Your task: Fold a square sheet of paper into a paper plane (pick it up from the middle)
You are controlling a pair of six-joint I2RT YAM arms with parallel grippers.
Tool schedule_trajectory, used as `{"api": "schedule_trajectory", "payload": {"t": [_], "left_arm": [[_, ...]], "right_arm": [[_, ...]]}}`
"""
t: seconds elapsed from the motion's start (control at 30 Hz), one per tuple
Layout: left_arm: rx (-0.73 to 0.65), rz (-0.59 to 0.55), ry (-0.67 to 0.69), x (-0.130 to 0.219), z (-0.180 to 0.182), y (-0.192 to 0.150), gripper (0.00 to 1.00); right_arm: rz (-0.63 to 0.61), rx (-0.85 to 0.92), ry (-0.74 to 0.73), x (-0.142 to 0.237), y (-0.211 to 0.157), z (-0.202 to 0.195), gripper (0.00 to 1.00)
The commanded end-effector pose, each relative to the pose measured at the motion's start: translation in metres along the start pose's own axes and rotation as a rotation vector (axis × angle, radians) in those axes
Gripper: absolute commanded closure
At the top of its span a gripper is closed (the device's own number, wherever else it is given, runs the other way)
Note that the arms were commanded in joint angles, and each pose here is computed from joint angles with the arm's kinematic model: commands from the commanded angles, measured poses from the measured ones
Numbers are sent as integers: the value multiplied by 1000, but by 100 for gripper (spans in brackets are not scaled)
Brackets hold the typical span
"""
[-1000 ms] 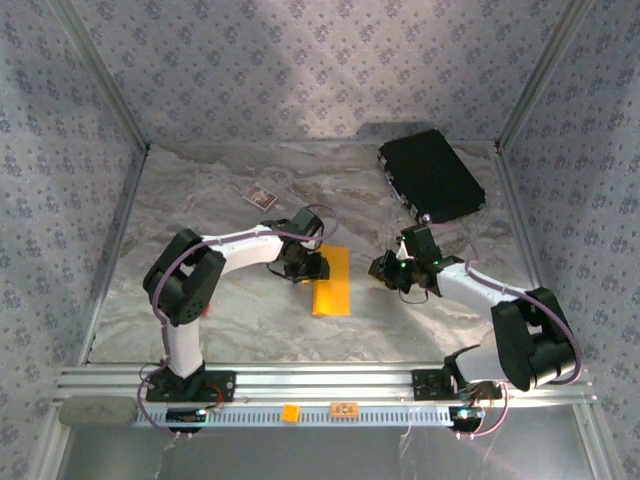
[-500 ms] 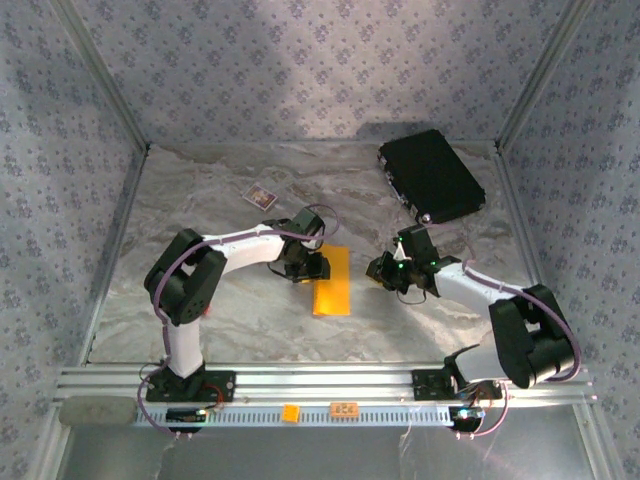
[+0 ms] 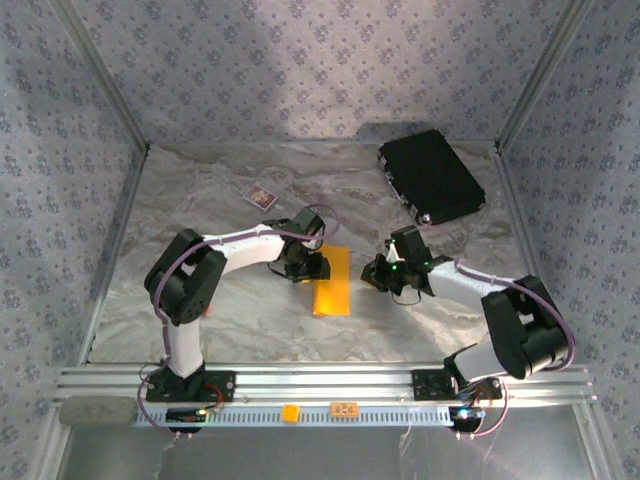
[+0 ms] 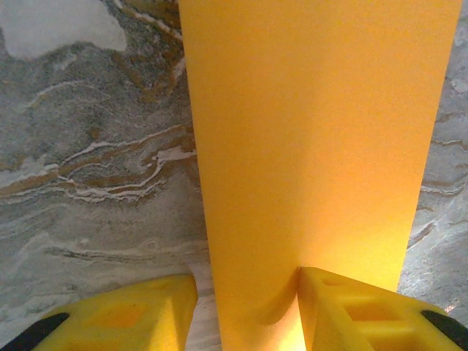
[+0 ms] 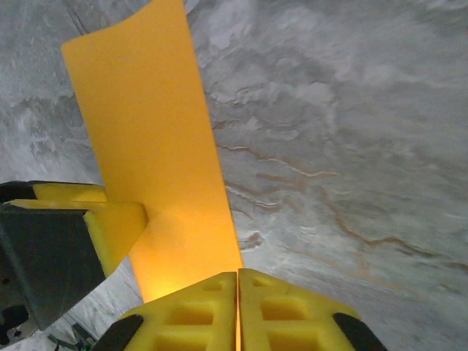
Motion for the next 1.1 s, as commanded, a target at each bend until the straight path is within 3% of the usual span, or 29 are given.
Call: {"api": "schedule_trajectory", "payload": {"t": [0.0,0.07,0.53,0.9,1.07], "left_arm": [[-13,-18,91,-22,14,4,57],[-14,-17,93,-22,15,4,57],[-14,-12,98,-25,16,3,57],[-7,-21,73,-22,13,3,56],[9,-89,-22,6,-1,5,47]], "right_arm": [[17,59,43,-8,7,18,94],[27,66,39,-16,8,21,100],[109,95,35,-49,8,33,100],[196,114,-172,-62,-13,-16,100],[249,235,-189,-57,-10,-18,100]]}}
Point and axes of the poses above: each hand's point on the last joint's axis, 136 mm out from that joint toward the fingers, its own x axis back along the fingers, its own z axis along the line the jaws close on, y = z × x, the point moved 9 cm from there along x, back along the fingers, and after that the axes turned 4 degrees about x, right-handed, at the moved point
